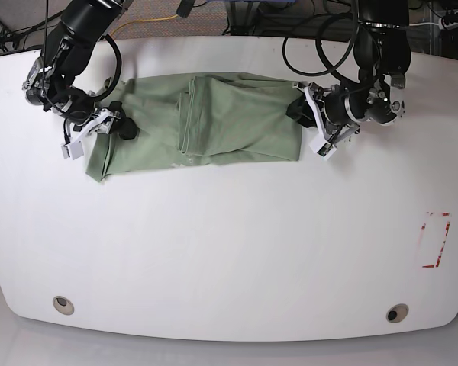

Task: Fold the T-shirt properly
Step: 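Grasp both ends of the shortened strip with both grippers, then fold the strip in half, bringing the right gripper toward the left gripper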

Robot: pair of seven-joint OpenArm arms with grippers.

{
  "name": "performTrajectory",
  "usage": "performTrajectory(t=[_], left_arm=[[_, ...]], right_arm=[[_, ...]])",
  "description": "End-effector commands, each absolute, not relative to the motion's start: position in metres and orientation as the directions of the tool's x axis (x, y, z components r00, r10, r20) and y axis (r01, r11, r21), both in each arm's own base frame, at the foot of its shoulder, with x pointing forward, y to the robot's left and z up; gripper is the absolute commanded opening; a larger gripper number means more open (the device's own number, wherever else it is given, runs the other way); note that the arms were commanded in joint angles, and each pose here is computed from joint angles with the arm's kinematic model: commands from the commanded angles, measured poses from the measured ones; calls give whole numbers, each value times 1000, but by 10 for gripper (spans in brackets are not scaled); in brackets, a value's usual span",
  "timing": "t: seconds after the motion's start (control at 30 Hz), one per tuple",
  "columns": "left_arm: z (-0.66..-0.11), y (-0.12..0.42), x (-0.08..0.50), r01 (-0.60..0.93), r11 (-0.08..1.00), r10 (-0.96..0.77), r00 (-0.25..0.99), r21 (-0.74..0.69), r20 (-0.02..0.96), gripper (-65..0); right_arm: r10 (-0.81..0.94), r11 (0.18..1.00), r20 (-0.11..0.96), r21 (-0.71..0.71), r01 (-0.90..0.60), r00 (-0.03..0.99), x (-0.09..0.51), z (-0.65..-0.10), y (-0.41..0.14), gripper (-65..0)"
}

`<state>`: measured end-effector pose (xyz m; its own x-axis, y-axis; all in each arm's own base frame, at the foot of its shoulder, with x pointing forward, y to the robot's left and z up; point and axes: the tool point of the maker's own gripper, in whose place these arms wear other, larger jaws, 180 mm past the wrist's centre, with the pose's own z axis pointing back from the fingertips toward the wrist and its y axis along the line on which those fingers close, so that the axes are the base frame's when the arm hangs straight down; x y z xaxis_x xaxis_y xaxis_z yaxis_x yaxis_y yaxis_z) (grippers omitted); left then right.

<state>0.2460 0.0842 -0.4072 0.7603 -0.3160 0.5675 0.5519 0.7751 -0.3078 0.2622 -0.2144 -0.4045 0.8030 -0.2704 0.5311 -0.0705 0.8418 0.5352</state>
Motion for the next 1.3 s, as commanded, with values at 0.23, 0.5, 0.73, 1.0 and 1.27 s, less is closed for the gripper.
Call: performTrajectory(t=[0.23,0.5,0.73,1.0,1.27], left_arm=[[-400,83,253,556,774,-305,747,-303,591,-479],[-402,82,252,555,773,-306,750,-307,586,-479],[-424,76,262,502,776,-257,805,-382,535,-478],[-432,59,266,473,762,-218,831,-442,513,-478],[-436,48,258,463,751,-205,842,-471,500,-478]], right_arm=[[-259,856,574,509,-92,777,272,-392,-223,-650],[-169,903,673,399,-161,720,275,-355,-228,-650],[-53,932,709,289,-220,704,264,-329,-222,-650],[8,834,784,337,-437,620,258,-297,-146,-650],[-16,719,803,424,-551,596,261,-288,-75,-650]])
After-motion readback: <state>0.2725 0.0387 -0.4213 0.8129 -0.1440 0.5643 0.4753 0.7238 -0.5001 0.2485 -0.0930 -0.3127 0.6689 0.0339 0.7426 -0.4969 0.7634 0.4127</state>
